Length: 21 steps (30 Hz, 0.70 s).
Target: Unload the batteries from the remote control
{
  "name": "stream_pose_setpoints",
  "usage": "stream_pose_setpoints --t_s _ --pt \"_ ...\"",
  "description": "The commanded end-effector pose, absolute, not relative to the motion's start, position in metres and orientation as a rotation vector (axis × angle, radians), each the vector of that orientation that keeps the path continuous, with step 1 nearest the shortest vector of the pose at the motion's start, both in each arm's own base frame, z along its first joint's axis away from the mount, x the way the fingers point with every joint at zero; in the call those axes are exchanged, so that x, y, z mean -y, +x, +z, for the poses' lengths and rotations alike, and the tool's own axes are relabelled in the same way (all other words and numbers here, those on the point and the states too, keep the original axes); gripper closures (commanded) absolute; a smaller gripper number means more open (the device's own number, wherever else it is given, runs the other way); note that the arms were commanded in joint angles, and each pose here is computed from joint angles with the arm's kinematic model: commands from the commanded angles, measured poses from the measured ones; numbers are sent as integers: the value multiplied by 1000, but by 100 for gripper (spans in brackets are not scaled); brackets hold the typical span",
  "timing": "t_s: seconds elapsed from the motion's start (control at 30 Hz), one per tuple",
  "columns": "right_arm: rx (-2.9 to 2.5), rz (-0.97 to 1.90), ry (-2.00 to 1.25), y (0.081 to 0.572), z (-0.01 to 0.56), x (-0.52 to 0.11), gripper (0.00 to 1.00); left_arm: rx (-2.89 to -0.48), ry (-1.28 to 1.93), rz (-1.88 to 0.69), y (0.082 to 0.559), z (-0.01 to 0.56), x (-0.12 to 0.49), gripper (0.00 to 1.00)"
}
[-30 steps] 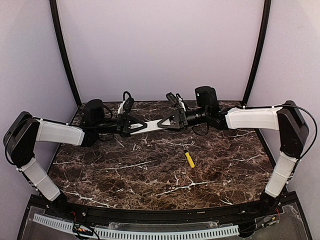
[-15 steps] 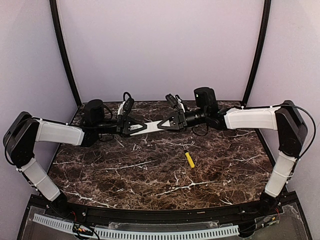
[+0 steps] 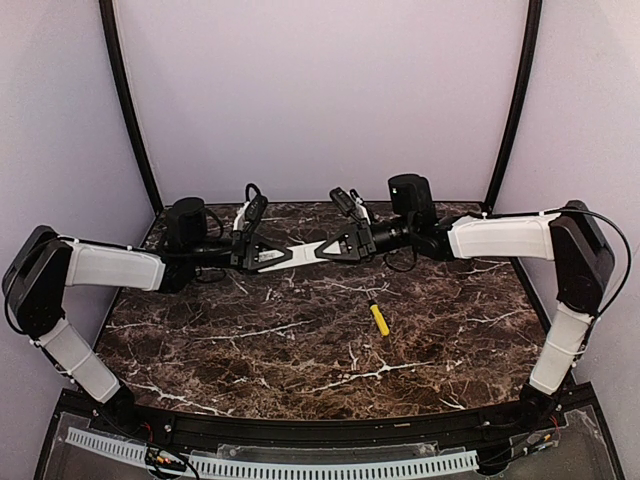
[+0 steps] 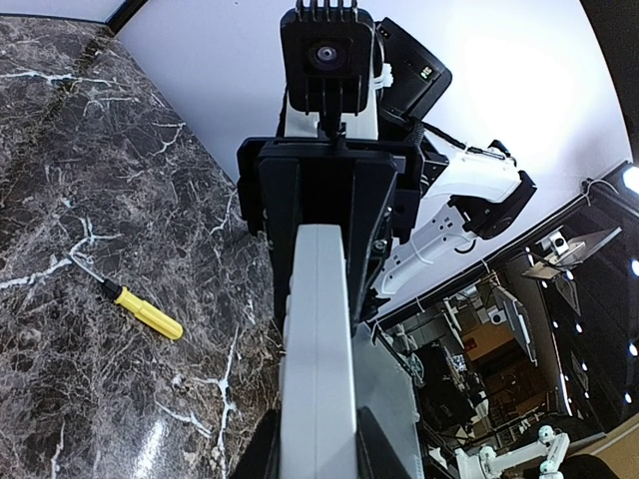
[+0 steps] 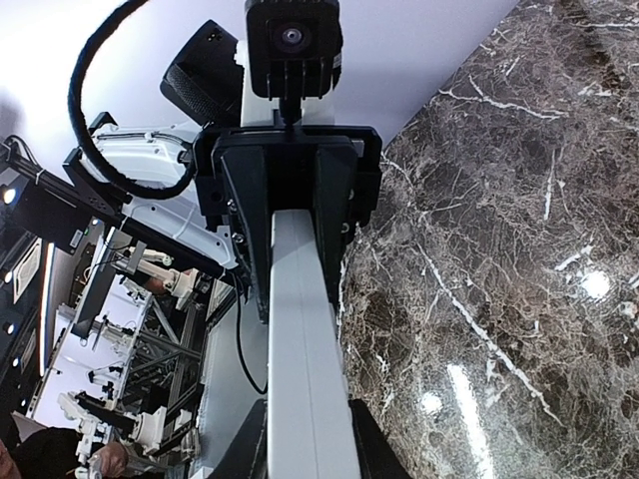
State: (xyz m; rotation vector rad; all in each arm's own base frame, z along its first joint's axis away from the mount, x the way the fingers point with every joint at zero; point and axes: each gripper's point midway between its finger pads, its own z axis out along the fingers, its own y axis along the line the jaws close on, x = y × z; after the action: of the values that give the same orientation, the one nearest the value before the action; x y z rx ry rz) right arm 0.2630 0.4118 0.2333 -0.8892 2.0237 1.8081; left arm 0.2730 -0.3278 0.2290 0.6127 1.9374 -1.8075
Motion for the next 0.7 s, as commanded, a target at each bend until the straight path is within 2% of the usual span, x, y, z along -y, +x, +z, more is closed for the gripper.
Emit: stream_pose_setpoints --t_s 0.0,0.43,0.67 --pt "-1966 1820 -924 259 244 -417 86 -1973 598 -1787 266 225 325 100" --pt "-1895 1893 -985 244 253 -414 86 -1960 599 -1796 264 229 324 100" --pt "-1920 1868 -960 246 250 -414 75 -1957 597 -1794 261 231 324 100"
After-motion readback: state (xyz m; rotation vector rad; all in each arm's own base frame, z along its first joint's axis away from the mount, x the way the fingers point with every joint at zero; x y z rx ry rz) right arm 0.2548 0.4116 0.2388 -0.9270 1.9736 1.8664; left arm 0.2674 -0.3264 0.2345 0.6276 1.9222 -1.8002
